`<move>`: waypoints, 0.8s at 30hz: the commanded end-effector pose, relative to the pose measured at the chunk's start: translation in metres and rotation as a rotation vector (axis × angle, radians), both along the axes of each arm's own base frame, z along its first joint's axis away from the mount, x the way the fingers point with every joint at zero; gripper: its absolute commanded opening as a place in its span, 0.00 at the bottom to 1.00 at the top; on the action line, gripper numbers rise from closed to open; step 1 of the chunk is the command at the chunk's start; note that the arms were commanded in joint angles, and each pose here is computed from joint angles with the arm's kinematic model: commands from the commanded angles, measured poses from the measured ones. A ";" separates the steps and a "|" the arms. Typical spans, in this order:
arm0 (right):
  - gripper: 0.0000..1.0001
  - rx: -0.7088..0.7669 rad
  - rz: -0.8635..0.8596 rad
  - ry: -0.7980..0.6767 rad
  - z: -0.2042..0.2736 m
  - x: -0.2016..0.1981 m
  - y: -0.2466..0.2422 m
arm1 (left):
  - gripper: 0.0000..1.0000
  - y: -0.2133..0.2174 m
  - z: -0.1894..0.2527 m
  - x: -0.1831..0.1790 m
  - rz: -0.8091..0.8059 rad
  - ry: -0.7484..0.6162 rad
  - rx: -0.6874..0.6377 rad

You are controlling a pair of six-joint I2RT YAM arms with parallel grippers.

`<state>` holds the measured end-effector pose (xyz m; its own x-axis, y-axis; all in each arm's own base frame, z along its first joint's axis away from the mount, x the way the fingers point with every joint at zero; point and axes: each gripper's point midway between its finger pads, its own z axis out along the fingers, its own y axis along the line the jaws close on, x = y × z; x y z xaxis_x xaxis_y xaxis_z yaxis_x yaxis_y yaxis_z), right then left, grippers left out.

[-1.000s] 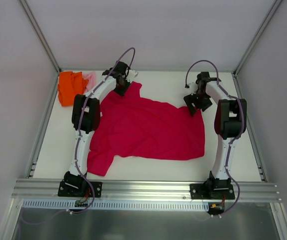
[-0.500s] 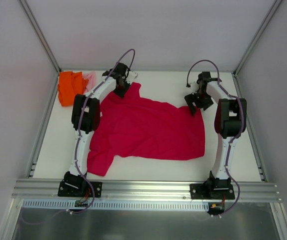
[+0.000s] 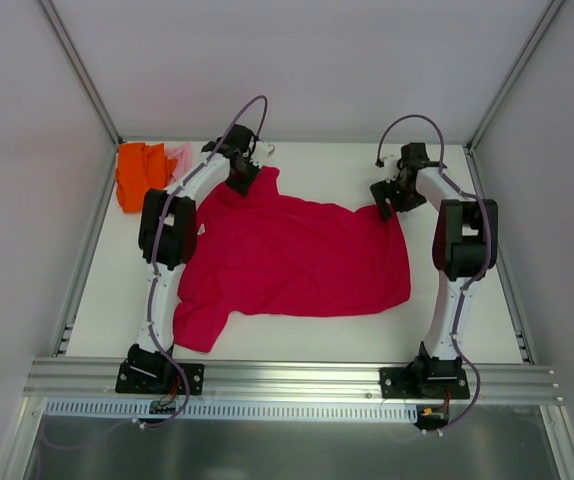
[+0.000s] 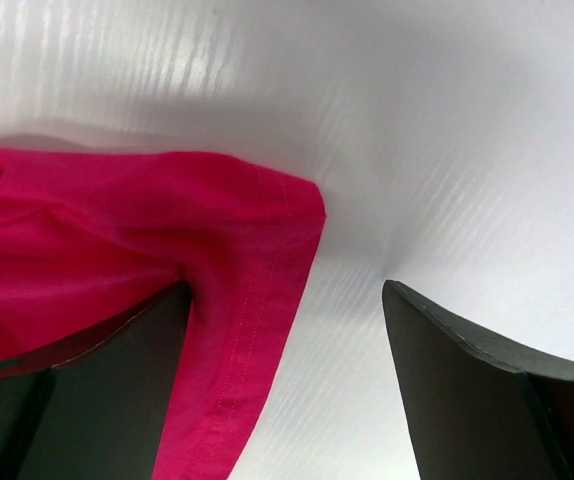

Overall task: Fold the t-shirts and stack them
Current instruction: Grap the side of the flattened tshirt furthest away from the robot with both arms

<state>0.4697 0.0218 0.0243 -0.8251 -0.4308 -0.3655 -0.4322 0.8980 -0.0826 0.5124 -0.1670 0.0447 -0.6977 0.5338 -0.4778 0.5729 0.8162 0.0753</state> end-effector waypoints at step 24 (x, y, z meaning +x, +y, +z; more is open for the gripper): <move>0.84 0.129 0.045 -0.030 0.029 0.024 0.019 | 0.00 -0.003 0.026 0.000 0.001 -0.028 -0.053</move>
<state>0.4955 0.0383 0.0380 -0.7937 -0.4150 -0.4447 -0.4577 0.8890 -0.0127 0.5112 -0.1684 0.0440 -0.6982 0.5326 -0.4784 0.5761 0.8147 0.0661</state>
